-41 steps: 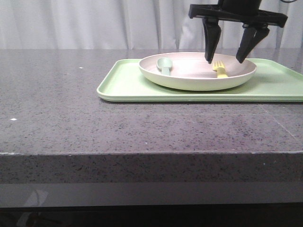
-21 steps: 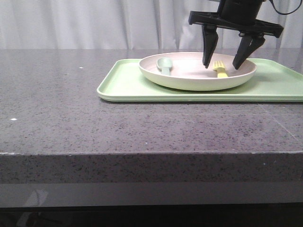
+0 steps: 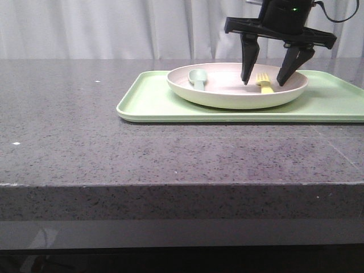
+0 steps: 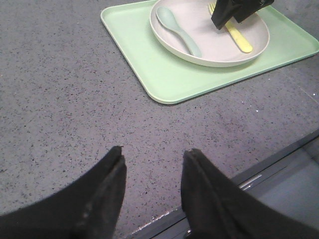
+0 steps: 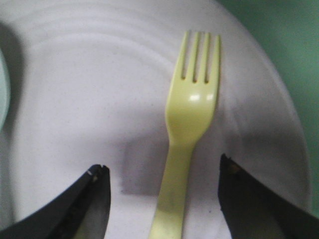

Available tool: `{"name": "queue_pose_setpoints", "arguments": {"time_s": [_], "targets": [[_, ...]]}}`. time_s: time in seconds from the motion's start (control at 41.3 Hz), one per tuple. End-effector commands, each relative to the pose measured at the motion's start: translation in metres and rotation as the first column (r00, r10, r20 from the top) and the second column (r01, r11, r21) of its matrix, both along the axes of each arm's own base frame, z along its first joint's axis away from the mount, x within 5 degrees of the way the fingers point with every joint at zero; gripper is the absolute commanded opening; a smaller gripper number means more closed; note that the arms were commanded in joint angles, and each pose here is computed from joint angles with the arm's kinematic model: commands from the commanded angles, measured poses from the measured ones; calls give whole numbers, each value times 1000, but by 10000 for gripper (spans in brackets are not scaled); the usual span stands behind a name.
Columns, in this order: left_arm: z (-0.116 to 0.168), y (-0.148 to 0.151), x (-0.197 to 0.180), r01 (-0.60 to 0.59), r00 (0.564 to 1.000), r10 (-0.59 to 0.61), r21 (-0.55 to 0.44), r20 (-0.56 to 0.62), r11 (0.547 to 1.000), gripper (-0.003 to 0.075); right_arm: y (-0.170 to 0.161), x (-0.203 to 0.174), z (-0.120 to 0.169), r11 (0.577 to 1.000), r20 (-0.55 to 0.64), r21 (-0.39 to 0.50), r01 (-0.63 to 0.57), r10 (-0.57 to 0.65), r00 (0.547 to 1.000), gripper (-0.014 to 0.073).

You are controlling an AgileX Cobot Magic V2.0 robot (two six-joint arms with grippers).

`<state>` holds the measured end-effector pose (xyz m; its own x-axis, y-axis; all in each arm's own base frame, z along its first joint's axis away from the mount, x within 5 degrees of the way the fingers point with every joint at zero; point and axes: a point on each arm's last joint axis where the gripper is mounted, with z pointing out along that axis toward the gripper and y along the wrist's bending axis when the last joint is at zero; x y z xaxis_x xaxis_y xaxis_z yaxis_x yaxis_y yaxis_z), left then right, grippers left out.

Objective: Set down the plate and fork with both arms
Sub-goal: 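Lower the right gripper around the yellow fork on the plate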

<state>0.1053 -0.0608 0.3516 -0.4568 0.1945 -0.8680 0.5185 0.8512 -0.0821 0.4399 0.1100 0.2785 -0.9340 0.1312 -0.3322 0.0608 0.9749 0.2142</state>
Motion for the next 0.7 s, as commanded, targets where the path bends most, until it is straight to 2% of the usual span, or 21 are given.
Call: {"name": "queue_pose_setpoints", "arguments": {"time_s": [0.0, 0.46, 0.678], "targets": [[14, 0, 2, -14, 997, 19, -61, 74, 998, 283, -1, -7, 36, 1000, 102, 23, -15, 13, 995, 486], [14, 0, 2, -14, 997, 19, -61, 74, 998, 283, 0, -4, 26, 1000, 73, 12, -25, 24, 997, 481], [14, 0, 2, -14, 997, 19, -61, 74, 998, 283, 0, -3, 22, 999, 55, 1, -33, 33, 998, 328]]}}
